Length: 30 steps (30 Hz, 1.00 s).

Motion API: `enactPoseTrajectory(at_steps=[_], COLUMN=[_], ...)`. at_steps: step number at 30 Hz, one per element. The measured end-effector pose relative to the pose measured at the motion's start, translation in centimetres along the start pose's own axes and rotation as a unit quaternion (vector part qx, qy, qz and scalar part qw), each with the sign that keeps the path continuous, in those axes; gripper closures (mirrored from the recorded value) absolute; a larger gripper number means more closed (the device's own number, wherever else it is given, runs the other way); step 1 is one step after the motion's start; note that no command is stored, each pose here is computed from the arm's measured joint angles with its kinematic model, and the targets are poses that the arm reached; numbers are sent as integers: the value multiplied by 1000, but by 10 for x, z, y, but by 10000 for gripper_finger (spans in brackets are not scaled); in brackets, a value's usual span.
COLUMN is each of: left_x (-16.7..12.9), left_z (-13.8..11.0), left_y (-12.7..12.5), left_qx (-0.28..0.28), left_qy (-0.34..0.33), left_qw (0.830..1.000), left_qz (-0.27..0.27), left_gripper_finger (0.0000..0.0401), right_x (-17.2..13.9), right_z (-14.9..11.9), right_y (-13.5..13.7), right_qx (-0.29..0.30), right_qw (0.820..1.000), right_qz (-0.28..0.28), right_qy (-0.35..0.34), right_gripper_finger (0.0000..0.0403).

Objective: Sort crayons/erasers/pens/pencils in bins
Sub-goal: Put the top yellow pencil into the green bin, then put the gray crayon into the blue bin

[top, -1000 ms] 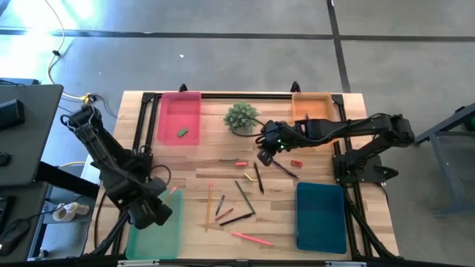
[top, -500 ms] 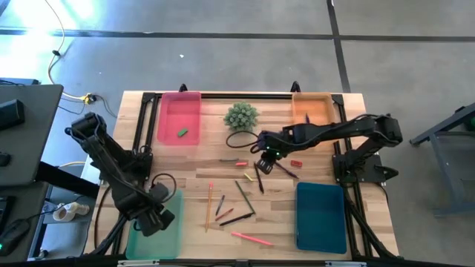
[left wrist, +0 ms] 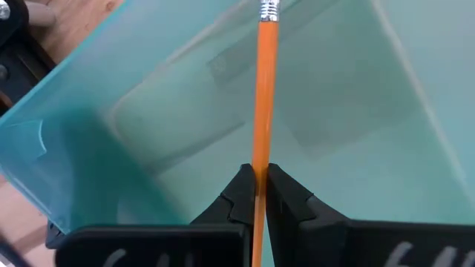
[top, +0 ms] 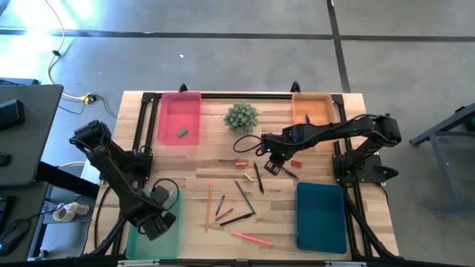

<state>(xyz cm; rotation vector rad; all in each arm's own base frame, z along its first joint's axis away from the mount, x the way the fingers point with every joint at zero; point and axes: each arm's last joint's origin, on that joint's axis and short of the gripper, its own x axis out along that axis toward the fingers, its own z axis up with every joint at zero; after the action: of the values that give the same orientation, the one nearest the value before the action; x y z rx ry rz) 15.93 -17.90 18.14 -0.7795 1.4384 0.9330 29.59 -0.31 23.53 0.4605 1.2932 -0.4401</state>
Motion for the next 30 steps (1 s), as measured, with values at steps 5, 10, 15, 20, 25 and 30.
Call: enactPoseTrajectory(at_steps=[5,10,15,20,25,30], left_x=[3,3,3,2,-2,-16], left_z=[-1,-1,-1,-1,-1,1], left_y=[-3,-3,-3,-3,-1,7], left_qx=[0,-2,-3,-9,-10,-8], left_qy=[1,2,7,16,32,37], left_qw=[1000,1000,1000,1000,999,999], left_qz=[-4,-4,-2,1,-4,-37], left_gripper_finger=[392,363,326,290,262,252], right_x=[1,1,0,0,-1,-1], right_z=[-5,-11,-15,-18,-20,-21], right_y=[-2,2,6,3,1,0], right_qx=[-7,-19,-31,-33,-43,-56], right_qw=[1000,999,999,997,996,995], right_qz=[-13,-20,-33,-51,-61,-63], right_qy=[21,30,30,43,54,59], right_gripper_finger=[297,297,297,297,297,297])
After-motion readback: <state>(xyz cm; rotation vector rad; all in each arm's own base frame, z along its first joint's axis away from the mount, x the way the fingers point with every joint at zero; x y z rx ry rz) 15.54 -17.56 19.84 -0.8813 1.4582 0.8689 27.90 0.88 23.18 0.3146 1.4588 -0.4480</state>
